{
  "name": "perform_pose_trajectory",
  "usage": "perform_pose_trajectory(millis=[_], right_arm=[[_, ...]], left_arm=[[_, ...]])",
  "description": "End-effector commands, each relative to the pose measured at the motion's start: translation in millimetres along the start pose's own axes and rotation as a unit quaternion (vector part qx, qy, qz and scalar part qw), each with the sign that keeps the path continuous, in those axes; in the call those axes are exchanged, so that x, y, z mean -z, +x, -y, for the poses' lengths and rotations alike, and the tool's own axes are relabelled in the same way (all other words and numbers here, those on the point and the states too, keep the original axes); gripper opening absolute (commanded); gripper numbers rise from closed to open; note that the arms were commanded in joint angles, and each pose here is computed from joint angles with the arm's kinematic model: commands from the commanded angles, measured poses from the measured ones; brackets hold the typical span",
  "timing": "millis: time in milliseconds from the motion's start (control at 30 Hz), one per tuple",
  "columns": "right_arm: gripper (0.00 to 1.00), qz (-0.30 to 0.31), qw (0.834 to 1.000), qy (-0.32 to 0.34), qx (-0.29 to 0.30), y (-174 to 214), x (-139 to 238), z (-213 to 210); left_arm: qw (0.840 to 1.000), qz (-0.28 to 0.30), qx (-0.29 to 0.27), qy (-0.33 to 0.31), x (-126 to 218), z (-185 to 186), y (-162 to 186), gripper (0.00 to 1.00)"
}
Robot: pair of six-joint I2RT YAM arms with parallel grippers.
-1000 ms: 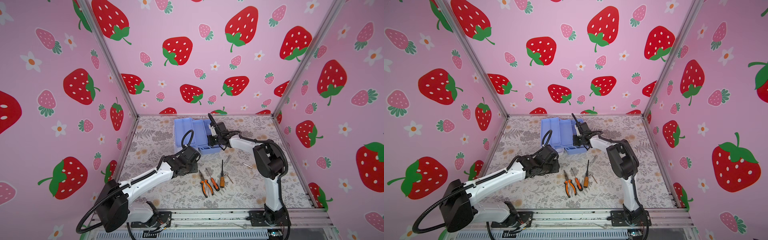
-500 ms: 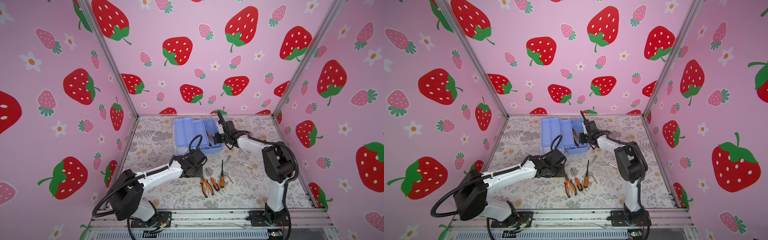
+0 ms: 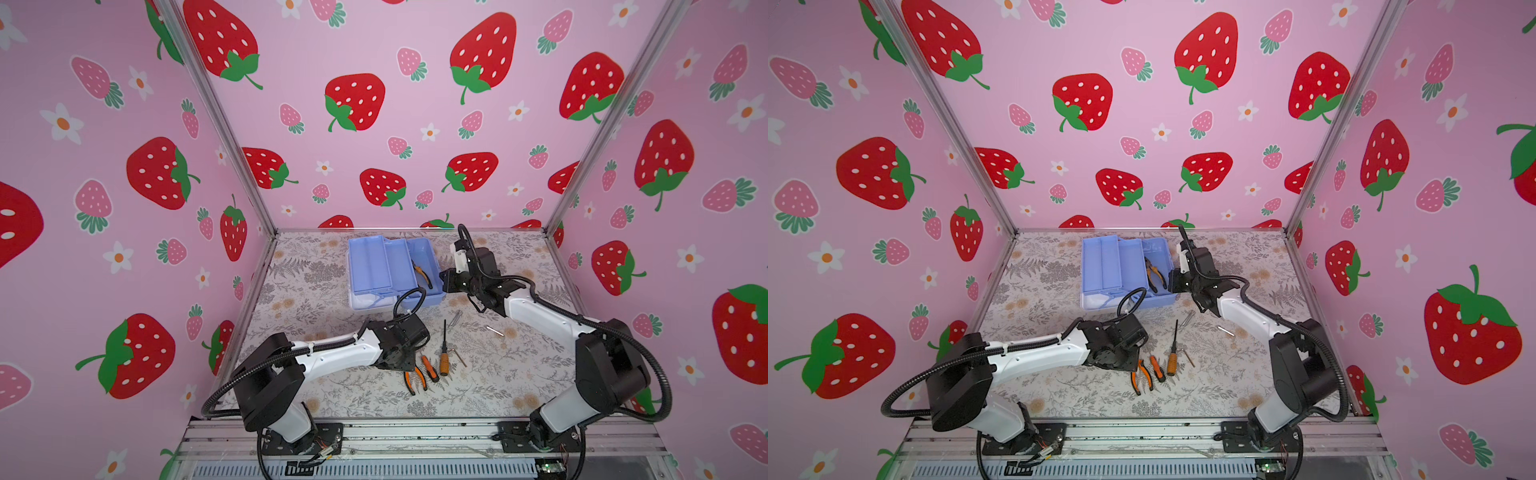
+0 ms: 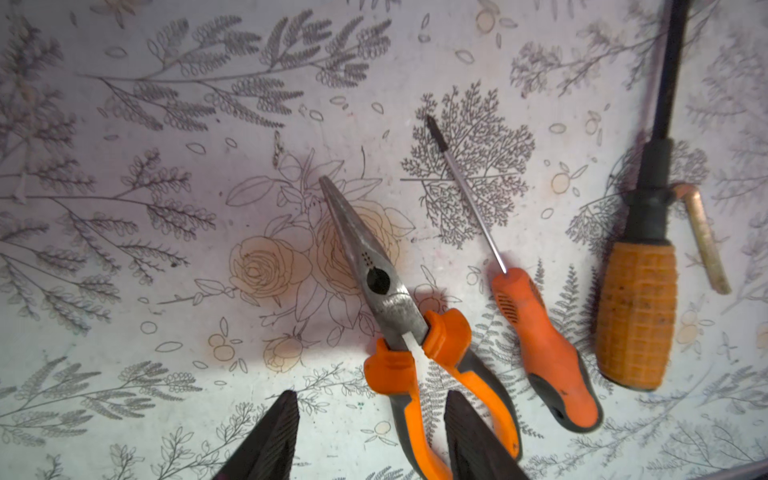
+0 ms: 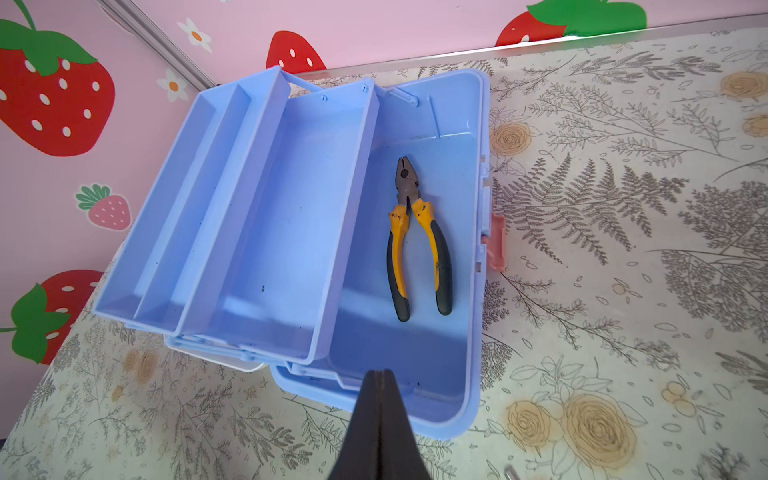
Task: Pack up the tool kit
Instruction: 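Grasp orange needle-nose pliers with left gripper while right gripper withdraws, then raise orange pliers with left gripper while right gripper grasps their handle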
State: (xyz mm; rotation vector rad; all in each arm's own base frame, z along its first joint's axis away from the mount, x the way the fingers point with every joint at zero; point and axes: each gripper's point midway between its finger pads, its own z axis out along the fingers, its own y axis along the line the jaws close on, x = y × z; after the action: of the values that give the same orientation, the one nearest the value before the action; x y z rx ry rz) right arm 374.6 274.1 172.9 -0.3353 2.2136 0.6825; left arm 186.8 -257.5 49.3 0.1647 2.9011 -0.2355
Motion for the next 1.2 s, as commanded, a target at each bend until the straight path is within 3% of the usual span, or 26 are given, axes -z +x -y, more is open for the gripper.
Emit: perform_pose_trajectory(millis=[0,67,233,467,667,867,1000,1167], right_arm=[[0.05,0.005,1.0,0.01,-0.003,3.2,8.1,4.7],[0.05,0.002,1.0,0.006,-0.006,7.4,10.7,4.1],[0.07,-0.001,1.0,0.01,-0.007,16.0,16.9,7.4],[0.08,-0.003,1.0,0.019,-0.006,21.7,21.6,11.5],[0.08,-0.001,1.0,0.018,-0.007,23.0,25.4,11.6],[0.14,-0.002,1.0,-0.016,0.011,26.0,33.4,-3.0],[0.27,-0.028,0.994,-0.102,0.033,38.7,34.2,-39.5],[0.45,-0.076,0.97,-0.219,0.073,68.3,35.7,-105.9]], left_arm=[[1.0,-0.014,0.016,-0.007,-2.3,-1.1,15.9,0.59],[1.0,-0.016,0.013,-0.001,-3.4,5.0,21.7,0.59],[0.999,-0.032,0.001,-0.024,-15.0,3.1,35.7,0.45],[0.998,-0.049,-0.004,-0.031,-28.0,6.9,38.2,0.34],[0.997,-0.064,-0.005,-0.039,-34.7,7.0,37.6,0.0],[0.999,-0.008,0.006,-0.032,-0.6,-4.7,5.9,0.0],[0.999,0.043,0.006,-0.01,31.7,-8.7,-21.0,0.0],[0.997,0.073,-0.018,0.007,58.2,-2.2,-38.2,0.0]])
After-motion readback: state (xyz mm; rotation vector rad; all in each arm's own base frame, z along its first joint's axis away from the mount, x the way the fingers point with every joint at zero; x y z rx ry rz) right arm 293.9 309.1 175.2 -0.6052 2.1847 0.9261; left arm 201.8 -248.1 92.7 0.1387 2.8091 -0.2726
